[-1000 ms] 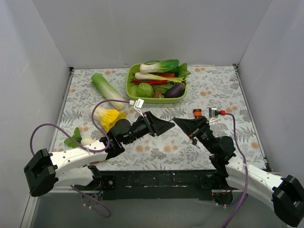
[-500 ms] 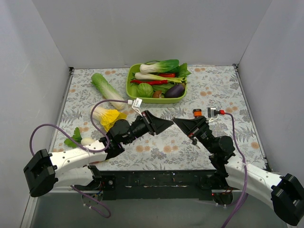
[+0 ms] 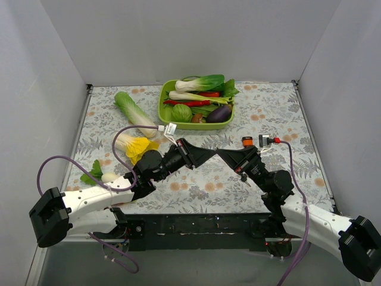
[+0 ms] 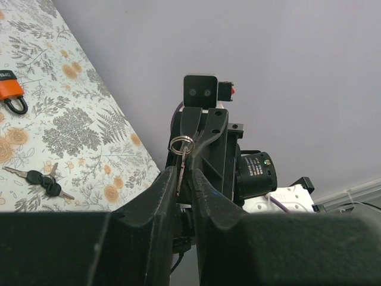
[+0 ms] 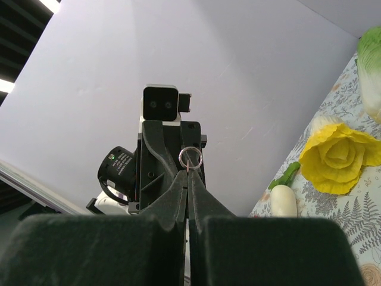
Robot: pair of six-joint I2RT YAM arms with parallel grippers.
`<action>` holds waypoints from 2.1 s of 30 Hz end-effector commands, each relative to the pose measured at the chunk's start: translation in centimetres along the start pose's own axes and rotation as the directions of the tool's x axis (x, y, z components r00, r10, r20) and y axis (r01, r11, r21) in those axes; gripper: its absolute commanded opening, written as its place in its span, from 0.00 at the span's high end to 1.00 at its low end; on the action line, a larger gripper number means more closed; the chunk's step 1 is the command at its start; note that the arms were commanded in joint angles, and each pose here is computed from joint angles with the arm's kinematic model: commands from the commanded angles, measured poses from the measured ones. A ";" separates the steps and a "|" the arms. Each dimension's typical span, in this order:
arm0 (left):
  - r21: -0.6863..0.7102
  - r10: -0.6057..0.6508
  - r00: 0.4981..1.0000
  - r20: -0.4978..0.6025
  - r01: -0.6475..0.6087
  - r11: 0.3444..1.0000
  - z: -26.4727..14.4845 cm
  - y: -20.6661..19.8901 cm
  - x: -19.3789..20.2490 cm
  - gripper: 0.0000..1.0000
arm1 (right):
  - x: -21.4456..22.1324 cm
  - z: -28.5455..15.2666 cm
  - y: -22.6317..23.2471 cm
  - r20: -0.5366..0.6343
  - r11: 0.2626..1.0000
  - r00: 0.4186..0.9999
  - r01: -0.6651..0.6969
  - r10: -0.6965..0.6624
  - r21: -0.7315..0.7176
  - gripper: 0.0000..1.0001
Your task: Unlock with the key
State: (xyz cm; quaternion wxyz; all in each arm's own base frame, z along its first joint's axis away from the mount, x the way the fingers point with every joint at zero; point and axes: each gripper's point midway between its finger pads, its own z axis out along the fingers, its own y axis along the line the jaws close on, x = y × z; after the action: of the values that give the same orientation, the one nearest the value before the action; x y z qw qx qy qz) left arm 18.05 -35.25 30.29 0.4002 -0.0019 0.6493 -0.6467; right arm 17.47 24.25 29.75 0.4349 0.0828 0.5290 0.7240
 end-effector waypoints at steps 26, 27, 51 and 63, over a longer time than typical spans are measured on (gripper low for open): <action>-0.022 0.234 0.961 -0.151 -0.240 0.971 -3.7 1.7 -0.4 1.00 | 0.4 -2.0 -2.5 -0.063 0.986 0.996 0.079 -0.070 0.146 0.39; -0.025 0.250 0.952 -0.176 -0.258 0.966 -3.9 2.0 -0.5 1.00 | 0.2 -2.2 -2.6 -0.061 0.982 0.994 0.104 -0.096 0.159 0.35; 0.282 0.381 0.502 -0.777 -0.264 0.922 -9.8 0.8 7.3 1.00 | 7.9 -4.1 -0.2 -0.670 0.913 0.639 0.377 -0.378 -0.155 0.52; 0.285 0.392 0.466 -0.793 -0.284 0.915 -9.6 1.1 7.2 1.00 | 10.5 -4.6 0.2 -0.745 0.934 0.572 0.294 -0.342 -0.204 0.62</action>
State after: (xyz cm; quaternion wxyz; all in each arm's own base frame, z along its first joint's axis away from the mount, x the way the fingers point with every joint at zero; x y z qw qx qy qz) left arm 8.89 -30.75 22.66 0.1483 0.4404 0.7252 -0.5081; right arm 9.32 27.89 22.62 0.2919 -0.3087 0.6813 0.5960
